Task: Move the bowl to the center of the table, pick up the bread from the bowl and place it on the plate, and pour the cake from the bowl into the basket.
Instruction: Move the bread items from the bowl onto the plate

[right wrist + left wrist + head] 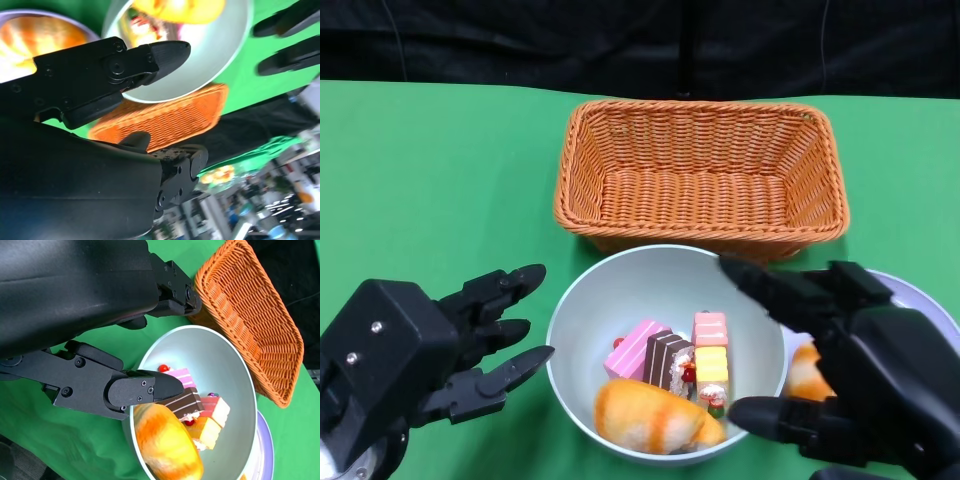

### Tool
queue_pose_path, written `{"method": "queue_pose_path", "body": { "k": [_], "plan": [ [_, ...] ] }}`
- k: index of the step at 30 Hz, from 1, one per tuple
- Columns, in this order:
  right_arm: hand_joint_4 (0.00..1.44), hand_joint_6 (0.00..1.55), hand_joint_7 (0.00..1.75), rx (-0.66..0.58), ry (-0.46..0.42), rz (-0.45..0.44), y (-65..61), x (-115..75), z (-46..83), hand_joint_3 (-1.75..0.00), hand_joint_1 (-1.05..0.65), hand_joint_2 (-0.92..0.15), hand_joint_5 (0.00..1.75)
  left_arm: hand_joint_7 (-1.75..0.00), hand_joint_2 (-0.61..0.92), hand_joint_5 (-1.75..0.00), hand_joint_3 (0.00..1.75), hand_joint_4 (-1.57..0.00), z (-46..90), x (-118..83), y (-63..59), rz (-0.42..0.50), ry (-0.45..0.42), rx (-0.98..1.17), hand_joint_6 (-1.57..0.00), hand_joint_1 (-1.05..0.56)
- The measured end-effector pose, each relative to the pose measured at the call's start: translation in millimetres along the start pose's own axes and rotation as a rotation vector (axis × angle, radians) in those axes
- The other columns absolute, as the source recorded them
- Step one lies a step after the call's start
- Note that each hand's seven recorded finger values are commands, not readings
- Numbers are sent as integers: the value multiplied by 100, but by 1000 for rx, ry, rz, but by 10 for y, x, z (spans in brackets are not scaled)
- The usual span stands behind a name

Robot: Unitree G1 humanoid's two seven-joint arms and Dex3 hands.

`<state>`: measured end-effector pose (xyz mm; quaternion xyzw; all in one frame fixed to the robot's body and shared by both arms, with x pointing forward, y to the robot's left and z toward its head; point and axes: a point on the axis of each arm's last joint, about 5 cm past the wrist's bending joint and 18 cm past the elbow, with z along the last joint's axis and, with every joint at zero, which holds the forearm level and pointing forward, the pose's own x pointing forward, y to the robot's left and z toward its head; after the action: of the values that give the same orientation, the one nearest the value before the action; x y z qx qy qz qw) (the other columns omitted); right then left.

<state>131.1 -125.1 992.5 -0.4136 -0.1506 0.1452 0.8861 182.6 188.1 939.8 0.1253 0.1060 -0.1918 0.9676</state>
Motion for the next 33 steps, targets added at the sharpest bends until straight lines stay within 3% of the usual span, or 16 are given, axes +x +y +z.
{"method": "queue_pose_path", "body": {
  "k": [7,16,22,33],
  "plan": [
    [17,41,14,39,-48,115,142,160,20,-1,-46,-91,84,-1,92,-53,42,-7,-7,5,-7,-3,4,2,-25,-45],
    [21,42,13,61,-69,171,292,301,-11,-1,-49,-92,79,-1,92,-55,43,-6,-6,6,-24,-10,5,5,-25,-44],
    [22,40,12,36,-83,267,513,462,-50,-6,-52,-92,77,-2,92,-58,42,-4,5,9,-42,-1,-4,2,-26,-46],
    [31,47,12,-15,-99,305,736,521,-57,-4,-50,-92,73,-1,92,-62,44,0,7,24,-80,35,-9,-8,-26,-44]
  ]
}}
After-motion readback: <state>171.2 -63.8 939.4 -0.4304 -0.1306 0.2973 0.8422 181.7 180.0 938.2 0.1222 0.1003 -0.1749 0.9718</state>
